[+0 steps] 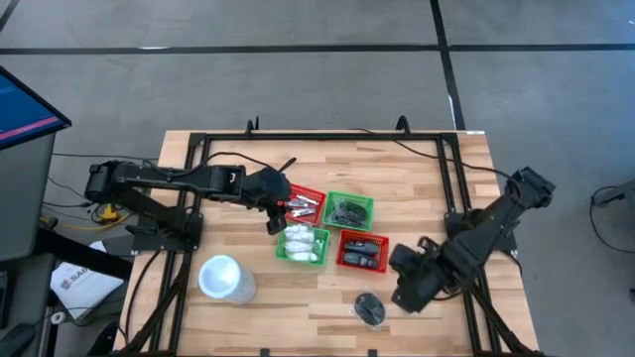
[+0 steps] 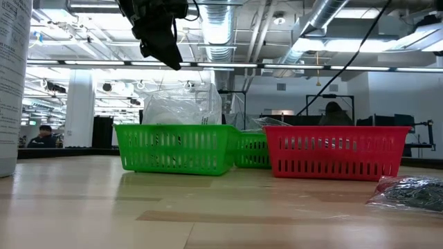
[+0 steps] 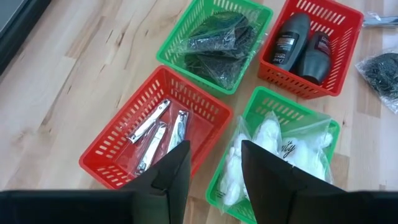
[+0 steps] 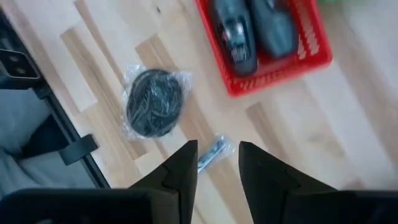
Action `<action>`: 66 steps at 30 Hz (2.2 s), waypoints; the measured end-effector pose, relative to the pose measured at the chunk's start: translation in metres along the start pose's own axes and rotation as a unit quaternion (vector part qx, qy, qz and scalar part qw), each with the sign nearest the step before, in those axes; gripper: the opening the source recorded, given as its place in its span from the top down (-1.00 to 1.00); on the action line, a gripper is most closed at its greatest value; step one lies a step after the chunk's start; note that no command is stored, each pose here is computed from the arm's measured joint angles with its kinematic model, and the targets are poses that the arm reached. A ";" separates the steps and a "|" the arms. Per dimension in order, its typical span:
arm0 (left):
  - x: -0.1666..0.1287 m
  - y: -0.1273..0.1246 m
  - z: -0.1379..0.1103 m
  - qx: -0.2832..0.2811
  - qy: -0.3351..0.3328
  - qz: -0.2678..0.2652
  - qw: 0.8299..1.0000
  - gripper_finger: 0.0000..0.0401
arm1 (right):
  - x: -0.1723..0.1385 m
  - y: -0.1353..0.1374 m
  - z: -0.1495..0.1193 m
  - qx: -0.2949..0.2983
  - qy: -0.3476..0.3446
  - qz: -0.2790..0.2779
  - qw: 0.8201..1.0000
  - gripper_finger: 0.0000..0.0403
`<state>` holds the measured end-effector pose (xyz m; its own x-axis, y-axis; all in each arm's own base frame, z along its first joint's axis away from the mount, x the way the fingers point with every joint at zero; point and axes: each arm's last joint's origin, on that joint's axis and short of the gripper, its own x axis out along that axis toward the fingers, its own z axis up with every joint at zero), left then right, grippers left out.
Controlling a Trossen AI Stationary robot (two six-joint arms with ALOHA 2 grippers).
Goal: Pick & Place Travel size toiletries
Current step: Put the silver nail cutter into the top left red bin
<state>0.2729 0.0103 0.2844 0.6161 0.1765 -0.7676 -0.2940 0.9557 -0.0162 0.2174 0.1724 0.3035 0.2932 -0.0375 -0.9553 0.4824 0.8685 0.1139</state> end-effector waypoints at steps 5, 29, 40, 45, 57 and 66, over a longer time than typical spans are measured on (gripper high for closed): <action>0.000 0.000 0.000 0.000 0.000 0.000 1.000 0.35 | 0.010 0.010 -0.023 0.054 0.010 -0.013 0.998 0.46; 0.000 -0.003 0.001 0.006 -0.008 -0.007 1.000 0.35 | 0.093 0.052 -0.051 0.152 0.081 -0.083 0.982 0.46; -0.001 -0.010 0.000 0.016 -0.009 -0.013 1.000 0.35 | 0.106 0.061 -0.068 0.204 0.099 -0.100 0.969 0.46; -0.002 -0.014 -0.001 0.021 -0.011 -0.018 1.000 0.35 | 0.102 0.063 -0.081 0.226 0.095 -0.104 0.964 0.46; -0.003 -0.017 -0.001 0.024 -0.016 -0.024 0.999 0.35 | 0.118 0.064 -0.099 0.283 0.060 -0.109 0.951 0.46; -0.003 -0.017 0.001 0.023 -0.023 -0.025 0.999 0.35 | 0.126 0.062 -0.100 0.297 0.034 -0.116 0.947 0.46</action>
<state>0.2768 -0.0064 0.2870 0.6622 0.1370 -0.7367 -0.2282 0.9733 -0.0241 0.2023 0.2709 0.1629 0.0775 -0.1433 -0.9866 0.9125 0.4089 0.0123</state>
